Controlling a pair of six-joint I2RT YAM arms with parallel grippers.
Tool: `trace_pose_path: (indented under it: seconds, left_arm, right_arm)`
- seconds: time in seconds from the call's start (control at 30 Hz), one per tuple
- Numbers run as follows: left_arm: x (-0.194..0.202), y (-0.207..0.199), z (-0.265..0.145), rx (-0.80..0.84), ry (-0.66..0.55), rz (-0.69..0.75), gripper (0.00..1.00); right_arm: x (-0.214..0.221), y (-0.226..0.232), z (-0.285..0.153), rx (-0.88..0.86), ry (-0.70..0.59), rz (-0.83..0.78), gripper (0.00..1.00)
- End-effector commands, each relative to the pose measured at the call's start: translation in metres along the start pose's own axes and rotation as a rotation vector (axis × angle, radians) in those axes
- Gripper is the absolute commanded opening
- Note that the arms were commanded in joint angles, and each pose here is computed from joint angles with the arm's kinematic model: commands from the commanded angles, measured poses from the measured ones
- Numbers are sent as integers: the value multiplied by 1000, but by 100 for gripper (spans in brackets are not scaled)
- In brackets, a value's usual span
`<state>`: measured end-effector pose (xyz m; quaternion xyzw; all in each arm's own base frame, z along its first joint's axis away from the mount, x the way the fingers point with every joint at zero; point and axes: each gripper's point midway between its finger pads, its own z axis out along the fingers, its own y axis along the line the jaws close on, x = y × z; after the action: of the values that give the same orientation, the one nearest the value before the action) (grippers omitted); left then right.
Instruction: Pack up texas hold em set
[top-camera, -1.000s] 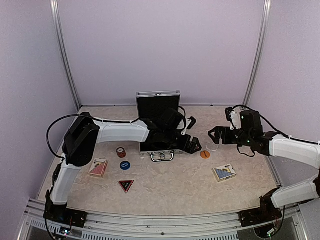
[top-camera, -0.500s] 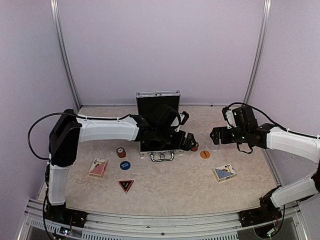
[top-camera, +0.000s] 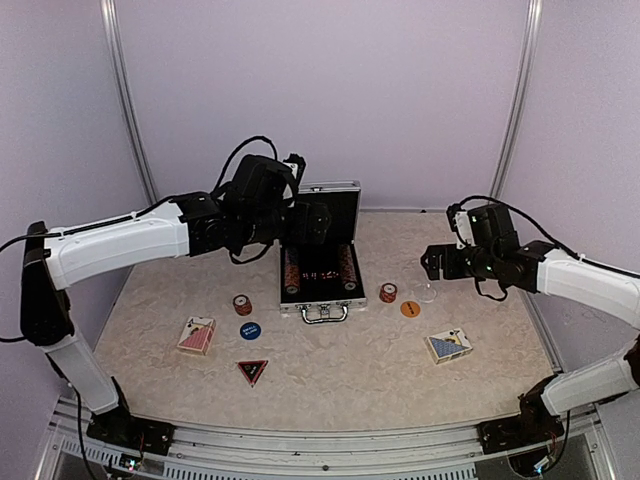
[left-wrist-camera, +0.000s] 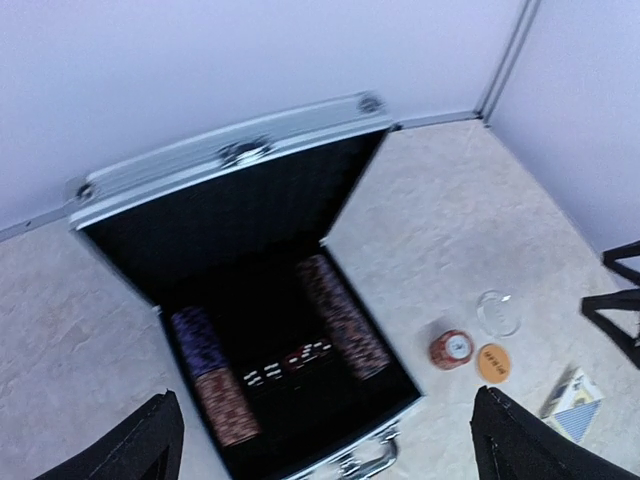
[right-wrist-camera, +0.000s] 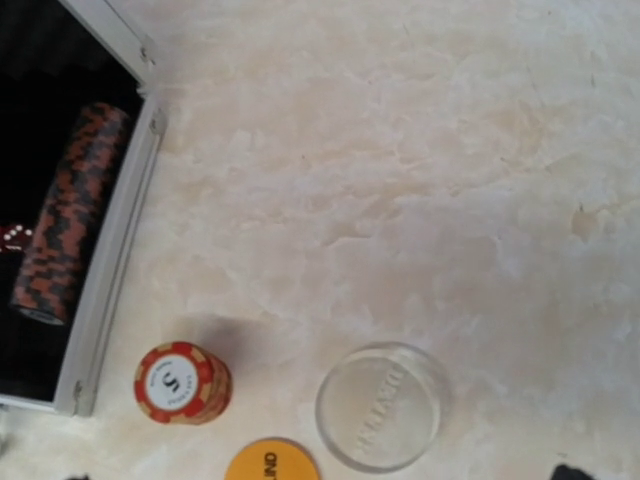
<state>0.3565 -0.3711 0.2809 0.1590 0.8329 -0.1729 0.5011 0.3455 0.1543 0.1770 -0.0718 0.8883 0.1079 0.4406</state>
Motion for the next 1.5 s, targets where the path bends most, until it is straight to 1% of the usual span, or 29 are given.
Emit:
trace_pose_path:
  seconds: [0.0, 0.1, 0.17, 0.27, 0.33, 0.47, 0.63, 0.67, 0.7, 0.87, 0.97, 1.1, 1.23, 1.33, 1.47]
  left_arm:
    - [36, 65, 6, -117, 109, -53, 99]
    - [42, 83, -3, -104, 116, -101, 99]
    - [43, 87, -11, -94, 105, -106, 99]
    - [39, 90, -24, -91, 80, -99, 99]
    - [36, 92, -30, -88, 67, -96, 99]
    - [34, 93, -38, -81, 54, -78, 99]
    - [38, 99, -41, -101, 58, -64, 99]
    - [39, 103, -42, -119, 65, -65, 99]
    - [47, 114, -41, -172, 92, -85, 99]
    - [91, 158, -42, -339, 234, -181, 99]
    - [116, 171, -49, -398, 284, -211, 99]
    - [146, 190, -64, -489, 352, -252, 99]
    - [181, 204, -74, -531, 438, -281, 99]
    - [204, 212, -82, -563, 505, -273, 99]
    - [229, 216, -89, -570, 577, -276, 99]
  right_arm:
    - [-1, 0, 13, 39, 48, -19, 100]
    - [2, -2, 24, 55, 66, -36, 100]
    - [-2, 2, 31, 25, 59, -52, 100]
    - [-22, 26, 35, -143, 7, -81, 100]
    - [-44, 37, 32, -207, -49, -107, 100]
    - [-82, 41, 37, -188, -88, -217, 100]
    - [-129, 34, 35, -155, -147, -257, 100]
    - [-137, 35, 33, -155, -156, -267, 100]
    - [-160, 40, 25, -153, -190, -338, 100]
    - [-190, 38, 15, -106, -201, -394, 100]
    - [-204, 38, 8, -91, -200, -411, 100]
    - [-205, 35, 3, -72, -188, -416, 100]
    - [-164, 32, 10, -52, -125, -415, 100]
    - [-138, 41, 10, -38, -78, -432, 100]
    - [-123, 44, -3, -51, -69, -380, 100]
